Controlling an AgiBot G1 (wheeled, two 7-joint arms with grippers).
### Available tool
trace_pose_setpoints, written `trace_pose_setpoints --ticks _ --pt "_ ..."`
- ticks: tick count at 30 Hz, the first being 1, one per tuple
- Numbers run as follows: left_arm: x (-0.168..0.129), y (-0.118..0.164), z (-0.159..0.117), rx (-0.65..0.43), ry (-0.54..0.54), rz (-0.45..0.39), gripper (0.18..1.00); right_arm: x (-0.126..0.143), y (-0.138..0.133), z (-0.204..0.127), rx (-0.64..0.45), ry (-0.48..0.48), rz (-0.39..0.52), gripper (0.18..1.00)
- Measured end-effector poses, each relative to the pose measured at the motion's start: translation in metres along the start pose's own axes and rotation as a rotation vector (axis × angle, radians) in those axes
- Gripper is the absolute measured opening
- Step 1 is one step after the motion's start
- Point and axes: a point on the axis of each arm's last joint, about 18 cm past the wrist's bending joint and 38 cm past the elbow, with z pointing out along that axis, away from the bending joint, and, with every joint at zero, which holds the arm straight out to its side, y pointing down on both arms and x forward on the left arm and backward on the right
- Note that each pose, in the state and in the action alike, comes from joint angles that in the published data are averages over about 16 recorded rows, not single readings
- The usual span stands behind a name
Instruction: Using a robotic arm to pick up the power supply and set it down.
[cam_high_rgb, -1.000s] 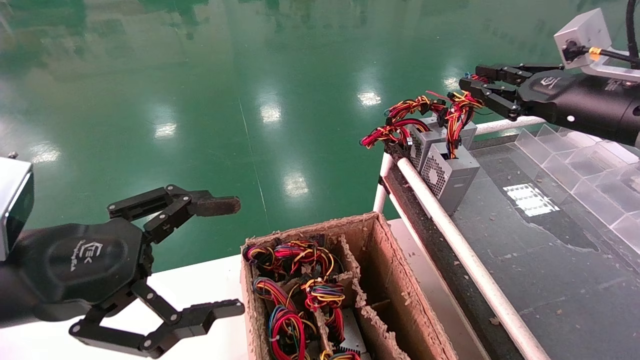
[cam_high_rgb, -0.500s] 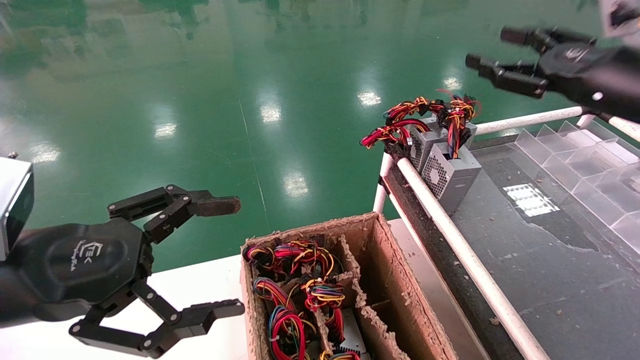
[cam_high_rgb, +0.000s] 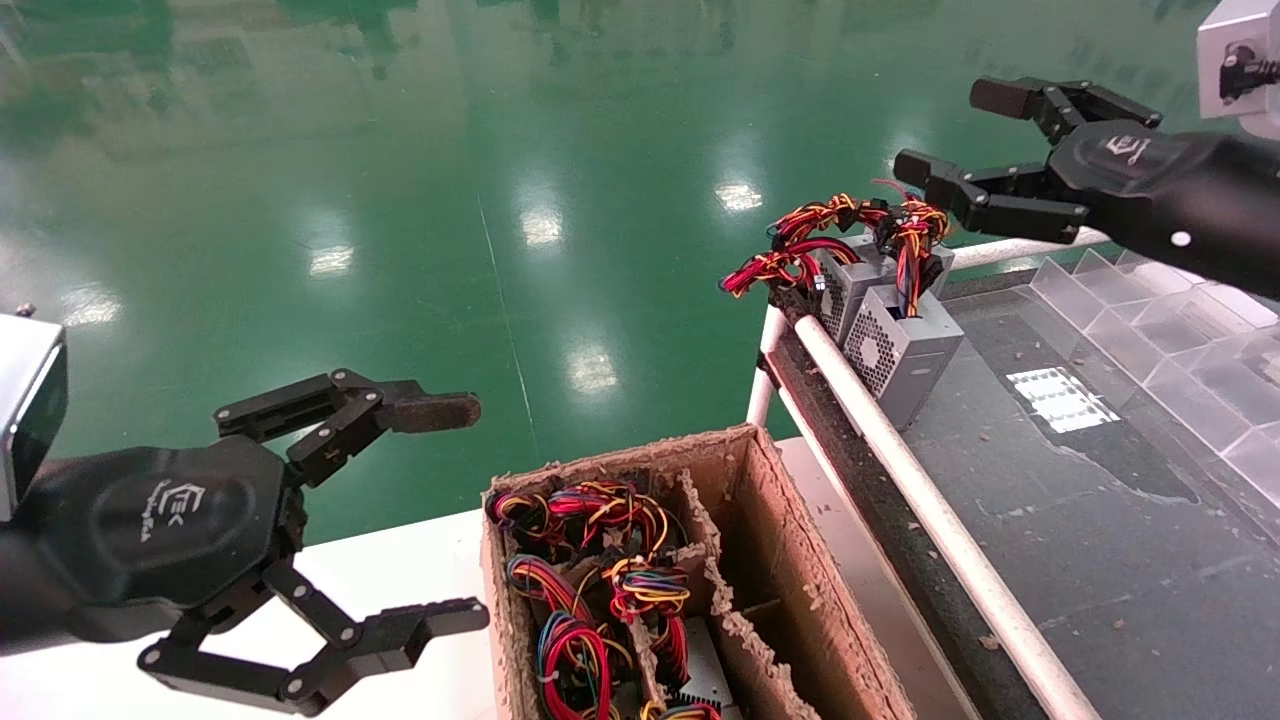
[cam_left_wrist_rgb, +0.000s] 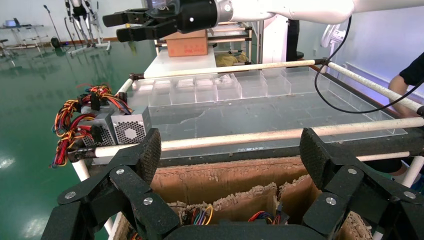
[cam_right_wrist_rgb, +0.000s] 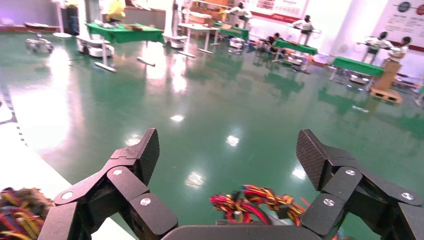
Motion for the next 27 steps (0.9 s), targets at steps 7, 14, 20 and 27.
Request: trace_pose_setpoints --ticks 7,14,20,27 --pt "0.000 0.000 0.000 0.000 0.000 0.000 1.001 -0.022 0.002 -0.004 0.023 -0.075 0.015 0.979" --pt "0.000 0.000 0.000 0.000 0.000 0.000 1.001 -0.047 0.002 -0.010 0.039 -0.152 0.029 0.999" --pt "0.000 0.000 0.000 0.000 0.000 0.000 1.001 -0.069 0.002 -0.017 0.047 -0.221 0.039 1.001" --pt "0.000 0.000 0.000 0.000 0.000 0.000 1.001 -0.094 0.000 -0.024 0.048 -0.293 0.048 1.001"
